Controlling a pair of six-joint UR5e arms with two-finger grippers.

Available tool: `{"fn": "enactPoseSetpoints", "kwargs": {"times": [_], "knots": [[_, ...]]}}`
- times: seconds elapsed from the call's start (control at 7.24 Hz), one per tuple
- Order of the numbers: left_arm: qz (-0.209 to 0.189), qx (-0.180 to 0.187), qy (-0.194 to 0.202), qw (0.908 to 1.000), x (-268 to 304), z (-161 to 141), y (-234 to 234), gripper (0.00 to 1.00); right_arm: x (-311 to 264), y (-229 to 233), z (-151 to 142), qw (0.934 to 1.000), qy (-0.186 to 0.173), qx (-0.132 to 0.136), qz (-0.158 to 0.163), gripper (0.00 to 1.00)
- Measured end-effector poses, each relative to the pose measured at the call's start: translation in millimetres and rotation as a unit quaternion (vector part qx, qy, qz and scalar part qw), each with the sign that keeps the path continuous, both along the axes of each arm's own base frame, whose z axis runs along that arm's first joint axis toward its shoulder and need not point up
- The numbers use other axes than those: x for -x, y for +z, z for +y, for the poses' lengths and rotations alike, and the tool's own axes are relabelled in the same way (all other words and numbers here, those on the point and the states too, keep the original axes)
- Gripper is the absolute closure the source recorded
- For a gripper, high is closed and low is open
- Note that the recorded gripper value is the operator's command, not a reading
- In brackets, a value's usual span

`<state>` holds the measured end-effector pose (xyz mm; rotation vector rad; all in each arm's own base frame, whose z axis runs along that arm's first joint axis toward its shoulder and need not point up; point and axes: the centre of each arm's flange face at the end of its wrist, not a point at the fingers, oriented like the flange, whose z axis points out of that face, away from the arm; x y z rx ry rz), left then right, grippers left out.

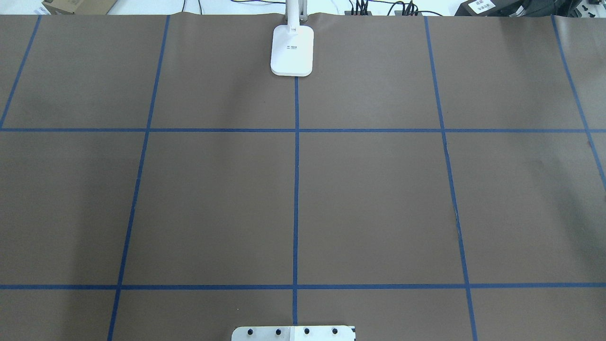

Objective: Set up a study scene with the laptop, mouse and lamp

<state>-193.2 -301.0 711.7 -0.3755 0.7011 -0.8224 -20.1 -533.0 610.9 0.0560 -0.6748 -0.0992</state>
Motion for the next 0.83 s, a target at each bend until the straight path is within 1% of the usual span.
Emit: {"fn": "enactPoseSetpoints", "kwargs": {"times": [0.14, 0.28, 0.41, 0.55, 0.69, 0.83], "knots": [[0.012, 0.053, -0.051, 0.9972, 1.6, 44.3, -9.5, 0.04, -0.4, 2.7, 2.2, 1.0000, 0.000, -0.002, 0.000, 0.00], [0.021, 0.102, -0.108, 0.9887, -2.8, 90.9, -18.0, 0.04, -0.7, 4.6, 3.9, 1.0000, 0.000, -0.003, 0.000, 0.00], [0.030, 0.141, -0.154, 0.9775, -9.3, 126.4, -19.6, 0.05, -0.9, 5.9, 5.1, 1.0000, 0.000, -0.002, 0.000, 0.00], [0.043, 0.168, -0.191, 0.9661, -13.8, 153.2, -14.8, 0.07, -1.1, 7.2, 6.2, 1.0000, 0.000, -0.001, 0.000, 0.00], [0.055, 0.182, -0.216, 0.9577, -17.0, 170.8, -6.2, 0.07, -1.0, 7.7, 6.7, 1.0000, 0.000, -0.001, 0.000, 0.00], [0.066, 0.186, -0.232, 0.9524, -19.8, 179.4, 8.8, 0.07, -0.9, 8.0, 6.9, 1.0000, 0.000, -0.001, 0.000, 0.00]]}}
